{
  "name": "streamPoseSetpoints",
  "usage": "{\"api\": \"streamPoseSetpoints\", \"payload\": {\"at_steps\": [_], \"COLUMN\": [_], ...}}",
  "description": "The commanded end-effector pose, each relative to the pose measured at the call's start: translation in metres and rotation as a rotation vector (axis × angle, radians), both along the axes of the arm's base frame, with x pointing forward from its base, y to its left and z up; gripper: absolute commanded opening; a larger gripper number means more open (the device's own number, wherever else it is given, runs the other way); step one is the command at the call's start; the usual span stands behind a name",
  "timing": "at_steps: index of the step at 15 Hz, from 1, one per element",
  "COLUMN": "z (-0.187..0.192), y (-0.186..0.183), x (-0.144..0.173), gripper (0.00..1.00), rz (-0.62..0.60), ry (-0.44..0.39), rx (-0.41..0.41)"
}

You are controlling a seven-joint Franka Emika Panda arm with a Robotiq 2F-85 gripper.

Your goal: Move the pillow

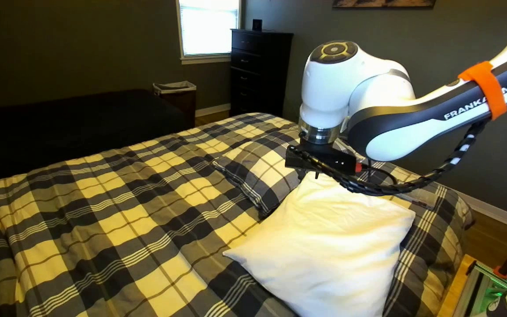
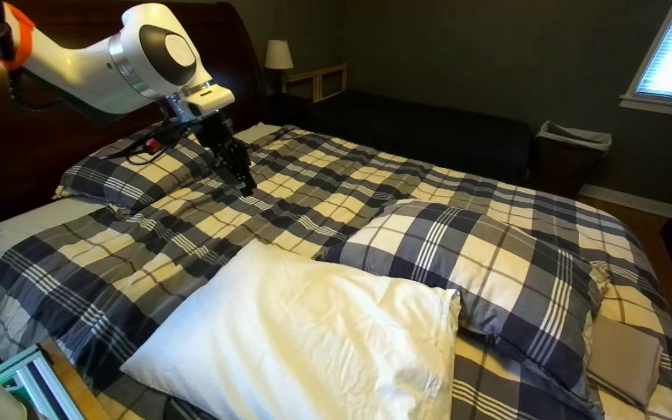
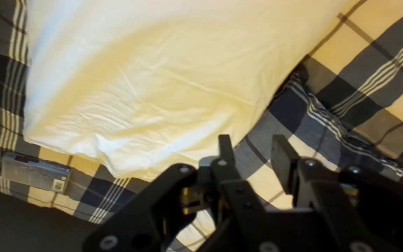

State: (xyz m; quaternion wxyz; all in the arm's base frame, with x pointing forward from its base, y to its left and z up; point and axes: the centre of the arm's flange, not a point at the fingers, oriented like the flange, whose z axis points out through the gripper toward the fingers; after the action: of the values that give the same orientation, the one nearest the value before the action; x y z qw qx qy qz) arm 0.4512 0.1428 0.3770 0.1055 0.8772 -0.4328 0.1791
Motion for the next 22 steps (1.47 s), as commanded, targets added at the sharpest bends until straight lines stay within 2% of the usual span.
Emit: {"api": "streamPoseSetpoints", "payload": {"at_steps": [1, 3, 5, 6, 9, 10, 15, 17, 22], "z": [0.032, 0.053, 0.068, 0.075, 0.092, 0.096, 0.118, 0.130, 0.157], "y": [-0.031, -0.048, -0.067, -0.080, -0.109, -0.120, -0.160, -0.173, -0.199], "x": [-0.016, -0.015, -0.017, -0.016, -0.019, -0.022, -0.038, -0.046, -0.060], "gripper": [0.67, 0.82, 0.98, 1.00, 1.00, 1.00, 1.00, 1.00, 1.00], "rz": [0.127, 0.207, 0.252, 0.258, 0.288, 0.282, 0.297, 0.297, 0.278], "ry": [-0.068, -0.108, -0.100, -0.067, 0.014, 0.059, 0.196, 0.224, 0.231], "rx": [0.082, 0.146, 0.213, 0.218, 0.238, 0.204, 0.153, 0.155, 0.132]}}
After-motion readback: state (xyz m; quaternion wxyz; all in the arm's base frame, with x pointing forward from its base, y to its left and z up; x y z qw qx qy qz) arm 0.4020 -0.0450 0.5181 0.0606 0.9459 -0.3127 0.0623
